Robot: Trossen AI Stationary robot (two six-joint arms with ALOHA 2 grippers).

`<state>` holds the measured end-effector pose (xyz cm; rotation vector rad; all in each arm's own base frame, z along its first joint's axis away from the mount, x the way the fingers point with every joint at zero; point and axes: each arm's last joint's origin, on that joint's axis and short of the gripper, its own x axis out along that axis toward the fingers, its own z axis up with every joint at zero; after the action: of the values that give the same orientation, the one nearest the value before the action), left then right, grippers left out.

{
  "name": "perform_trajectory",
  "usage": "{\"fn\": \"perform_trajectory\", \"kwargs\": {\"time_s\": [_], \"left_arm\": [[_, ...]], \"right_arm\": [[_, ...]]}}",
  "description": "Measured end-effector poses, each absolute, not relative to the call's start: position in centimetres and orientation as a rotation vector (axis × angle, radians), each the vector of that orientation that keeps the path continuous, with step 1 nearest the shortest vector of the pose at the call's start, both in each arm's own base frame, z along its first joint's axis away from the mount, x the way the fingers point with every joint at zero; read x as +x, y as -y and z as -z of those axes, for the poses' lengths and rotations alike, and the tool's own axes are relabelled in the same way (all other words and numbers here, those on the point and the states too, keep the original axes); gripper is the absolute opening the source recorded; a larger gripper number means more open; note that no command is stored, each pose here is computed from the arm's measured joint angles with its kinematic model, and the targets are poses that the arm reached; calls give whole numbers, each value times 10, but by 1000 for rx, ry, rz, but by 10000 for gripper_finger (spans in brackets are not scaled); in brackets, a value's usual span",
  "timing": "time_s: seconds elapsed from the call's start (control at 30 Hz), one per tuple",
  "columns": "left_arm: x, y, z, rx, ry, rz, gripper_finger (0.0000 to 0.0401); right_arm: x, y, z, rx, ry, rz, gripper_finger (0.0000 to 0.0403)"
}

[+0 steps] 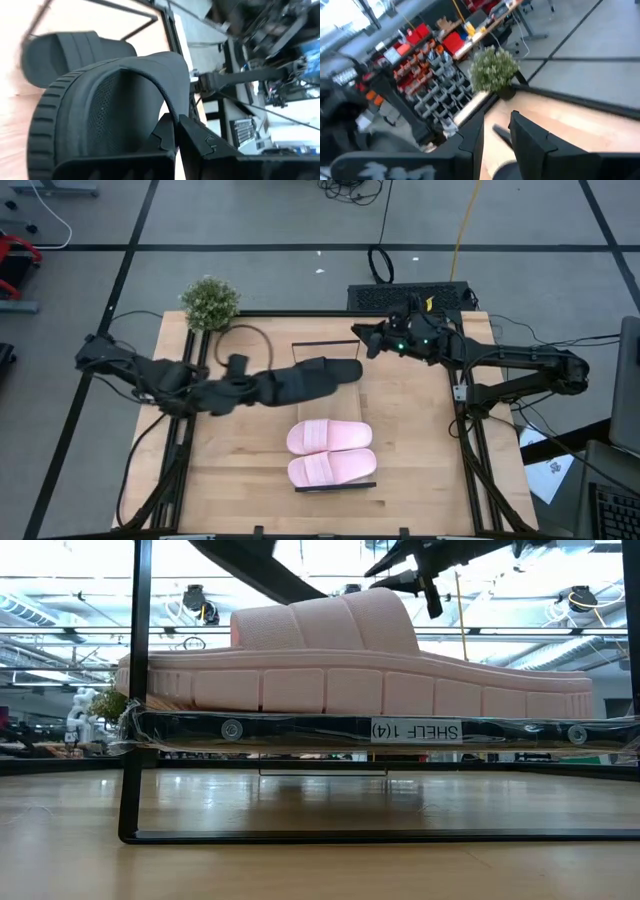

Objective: Pick and place slides into the shelf
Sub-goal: Put the black slipper on the shelf

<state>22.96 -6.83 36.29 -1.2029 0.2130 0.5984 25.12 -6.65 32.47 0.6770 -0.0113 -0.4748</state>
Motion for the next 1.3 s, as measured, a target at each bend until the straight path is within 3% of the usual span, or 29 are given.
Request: {"fn": "perform_trajectory", "kwargs": {"time_s": [0.6, 1.3], "left_arm": [[325, 39, -322, -1344, -267, -447, 0], [338, 41, -276, -1447, -387, -695, 0]], "right_arm": [[181, 68, -385, 436, 294, 486, 86], [159, 60, -384, 358, 196, 511, 86]]}}
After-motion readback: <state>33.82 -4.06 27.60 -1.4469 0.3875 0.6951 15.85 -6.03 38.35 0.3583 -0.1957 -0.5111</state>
